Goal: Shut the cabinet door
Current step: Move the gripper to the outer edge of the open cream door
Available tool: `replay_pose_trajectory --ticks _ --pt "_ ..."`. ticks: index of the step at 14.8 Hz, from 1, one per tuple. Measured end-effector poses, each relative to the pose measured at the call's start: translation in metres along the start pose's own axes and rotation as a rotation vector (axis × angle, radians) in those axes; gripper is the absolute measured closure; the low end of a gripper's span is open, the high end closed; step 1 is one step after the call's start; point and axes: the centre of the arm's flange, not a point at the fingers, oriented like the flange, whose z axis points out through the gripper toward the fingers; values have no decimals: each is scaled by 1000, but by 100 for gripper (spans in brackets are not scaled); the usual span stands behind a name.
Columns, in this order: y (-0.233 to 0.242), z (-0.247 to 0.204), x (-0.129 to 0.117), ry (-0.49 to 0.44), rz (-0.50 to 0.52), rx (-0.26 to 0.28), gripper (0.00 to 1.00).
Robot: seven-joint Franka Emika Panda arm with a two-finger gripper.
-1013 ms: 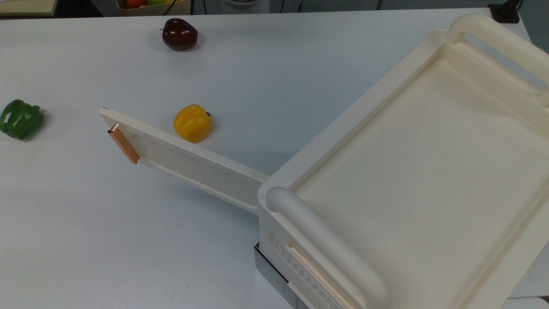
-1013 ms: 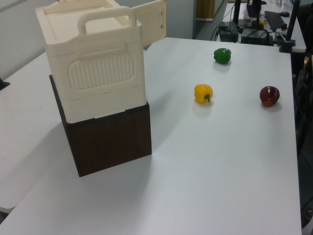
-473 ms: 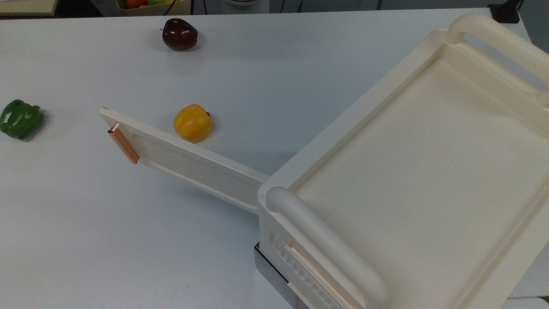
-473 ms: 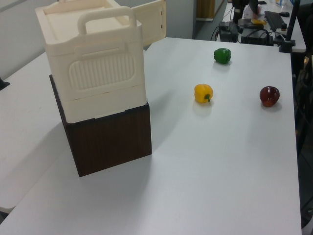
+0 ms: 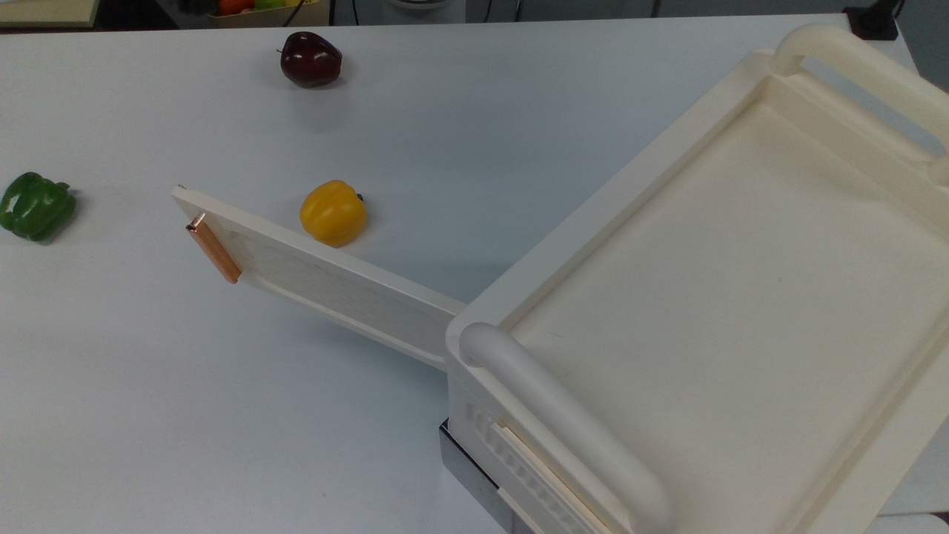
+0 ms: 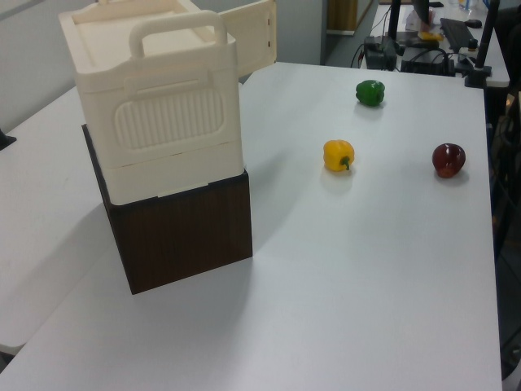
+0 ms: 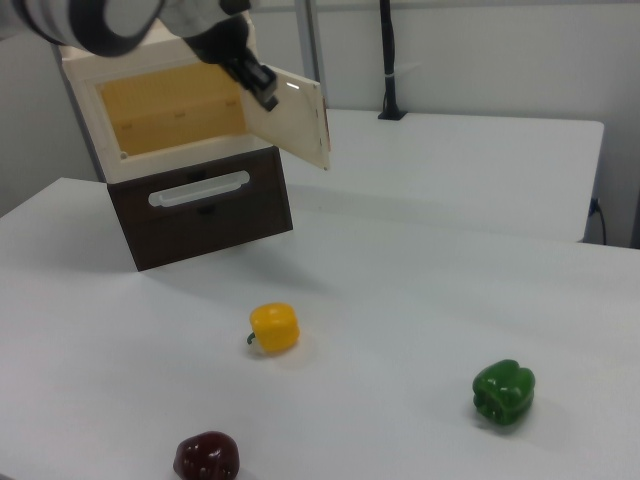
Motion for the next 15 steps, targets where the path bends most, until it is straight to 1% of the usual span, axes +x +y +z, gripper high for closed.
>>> replay_pose_trajectory --ticks 3,5,7,10,11,13,15 --pt "-12 30 24 111 58 37 89" --pt "-29 44 39 215 79 83 99" --pt "-40 55 48 313 82 122 99" --pt "-41 72 54 397 87 148 99" --pt "-40 83 57 447 90 161 99" --pt "-39 102 58 501 94 176 99" --pt "-39 125 56 514 94 180 99"
